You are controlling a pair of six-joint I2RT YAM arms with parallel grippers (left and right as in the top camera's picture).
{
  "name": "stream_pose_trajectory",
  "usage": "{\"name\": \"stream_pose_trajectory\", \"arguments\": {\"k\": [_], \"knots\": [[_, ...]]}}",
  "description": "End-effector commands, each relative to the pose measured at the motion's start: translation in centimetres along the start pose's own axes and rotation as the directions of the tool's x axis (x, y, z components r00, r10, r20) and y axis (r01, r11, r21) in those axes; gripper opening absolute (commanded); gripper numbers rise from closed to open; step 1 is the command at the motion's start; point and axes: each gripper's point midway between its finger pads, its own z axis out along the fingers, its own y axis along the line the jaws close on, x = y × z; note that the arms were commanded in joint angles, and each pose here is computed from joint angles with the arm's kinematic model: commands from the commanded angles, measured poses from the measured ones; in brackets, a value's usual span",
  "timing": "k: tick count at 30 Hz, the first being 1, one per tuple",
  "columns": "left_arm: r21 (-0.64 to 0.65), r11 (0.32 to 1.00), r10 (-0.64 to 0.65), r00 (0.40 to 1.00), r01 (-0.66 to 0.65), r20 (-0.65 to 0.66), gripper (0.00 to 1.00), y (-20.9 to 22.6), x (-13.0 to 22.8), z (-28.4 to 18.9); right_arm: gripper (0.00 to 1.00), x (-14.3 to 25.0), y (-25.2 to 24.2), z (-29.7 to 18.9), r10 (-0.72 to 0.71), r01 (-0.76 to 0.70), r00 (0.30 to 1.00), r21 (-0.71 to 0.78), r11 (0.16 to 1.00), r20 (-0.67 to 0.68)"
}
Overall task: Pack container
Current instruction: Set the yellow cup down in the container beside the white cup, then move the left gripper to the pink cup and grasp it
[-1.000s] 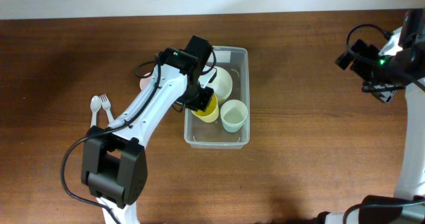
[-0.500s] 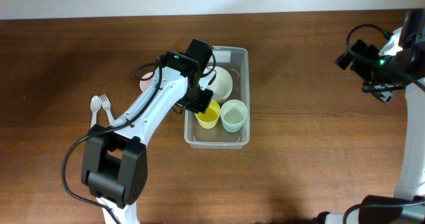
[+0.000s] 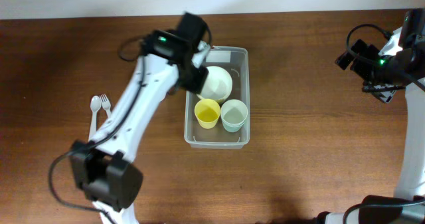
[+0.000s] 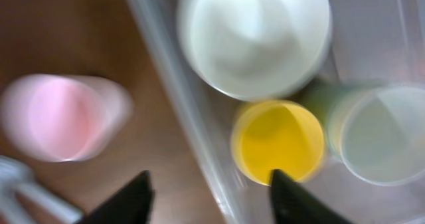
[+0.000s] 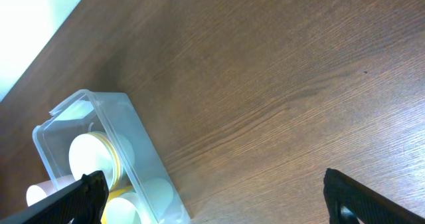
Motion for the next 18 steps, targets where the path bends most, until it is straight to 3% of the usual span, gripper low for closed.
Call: {"name": "stream_pose_trajectory", "arguments": {"k": [1, 7, 10, 18], "knots": [[-0.182, 0.98, -0.071, 0.994, 0.085, 0.084, 0.69, 6.0, -0.8, -2.8, 0.99, -0.4, 0.0, -0.5, 0.002, -0.002, 1.0, 0.001, 1.0, 0.021], [-0.104, 0.96, -0.258, 0.966, 0.259, 0.019, 0.68, 11.0, 0.4, 0.6, 0.99, -0.3, 0.0, -0.5, 0.002, -0.002, 1.0, 0.001, 1.0, 0.021], [-0.014, 0.947, -0.321, 0.946, 0.321, -0.05, 0.61, 11.9, 1.3, 3.2, 0.99, -0.4, 0.0, -0.5, 0.002, -0.002, 1.0, 0.001, 1.0, 0.021], [0.013, 0.928, -0.362, 0.908, 0.373, -0.212, 0.57, 12.7, 3.4, 10.4, 0.99, -0.4, 0.0, -0.5, 0.002, -0.002, 1.0, 0.001, 1.0, 0.021]]}}
